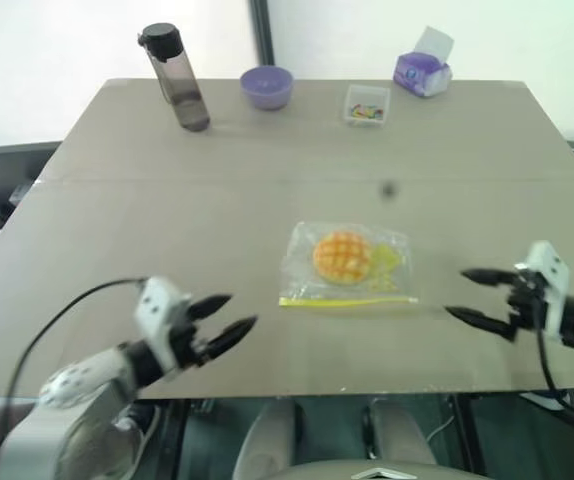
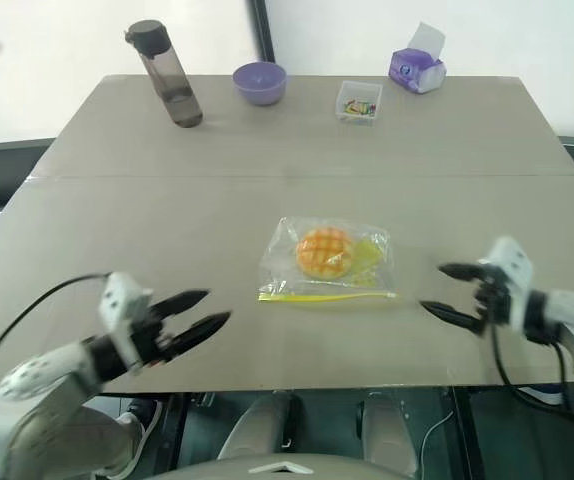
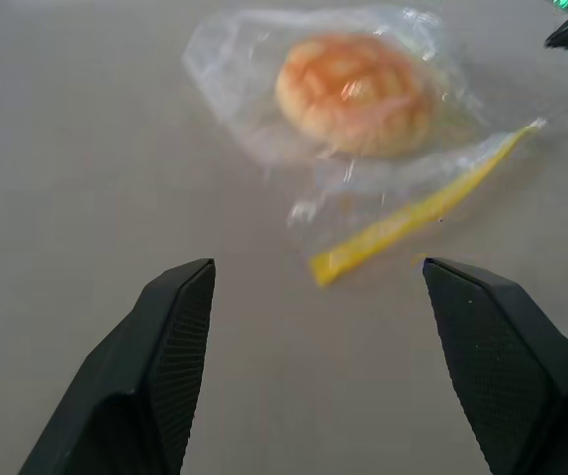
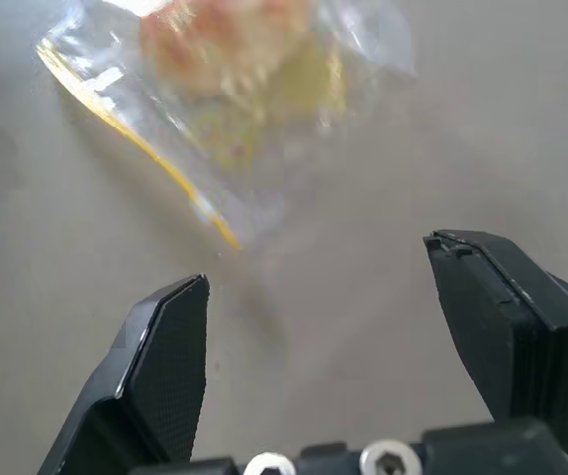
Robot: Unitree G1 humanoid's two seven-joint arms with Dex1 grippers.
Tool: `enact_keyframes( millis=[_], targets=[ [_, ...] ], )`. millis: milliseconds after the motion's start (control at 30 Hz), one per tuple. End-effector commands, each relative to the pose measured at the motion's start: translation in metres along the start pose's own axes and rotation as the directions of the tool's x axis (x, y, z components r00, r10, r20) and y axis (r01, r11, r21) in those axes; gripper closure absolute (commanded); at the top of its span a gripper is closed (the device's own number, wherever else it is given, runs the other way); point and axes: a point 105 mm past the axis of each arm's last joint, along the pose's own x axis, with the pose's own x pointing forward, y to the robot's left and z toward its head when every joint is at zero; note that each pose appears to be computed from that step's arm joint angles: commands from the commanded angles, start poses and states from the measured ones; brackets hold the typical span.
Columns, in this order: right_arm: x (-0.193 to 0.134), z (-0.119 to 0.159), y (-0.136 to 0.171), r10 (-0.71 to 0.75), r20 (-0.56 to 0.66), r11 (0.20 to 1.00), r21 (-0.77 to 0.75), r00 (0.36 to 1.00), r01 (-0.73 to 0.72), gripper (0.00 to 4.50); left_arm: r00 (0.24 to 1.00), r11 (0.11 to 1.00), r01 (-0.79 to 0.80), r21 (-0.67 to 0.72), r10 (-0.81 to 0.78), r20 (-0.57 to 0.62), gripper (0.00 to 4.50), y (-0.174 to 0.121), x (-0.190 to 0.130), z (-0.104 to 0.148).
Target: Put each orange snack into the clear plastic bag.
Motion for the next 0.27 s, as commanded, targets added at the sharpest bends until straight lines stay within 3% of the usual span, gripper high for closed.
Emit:
enact_keyframes(
  millis=[33,267],
  targets=[
    [-0.022,0.011,0.003,0.055,0.156,0.996,-0.082,0.986,-0.043,0.64,0.999,0.998,0.003,0.064,-0.006,0.049,0.96,0.005,-0.011,0.015],
    [-0.029,0.009,-0.008,0.057,0.16,0.993,-0.109,0.985,-0.04,0.64,0.996,0.995,0.013,0.099,-0.021,0.081,0.96,0.006,-0.012,0.022]
  ],
)
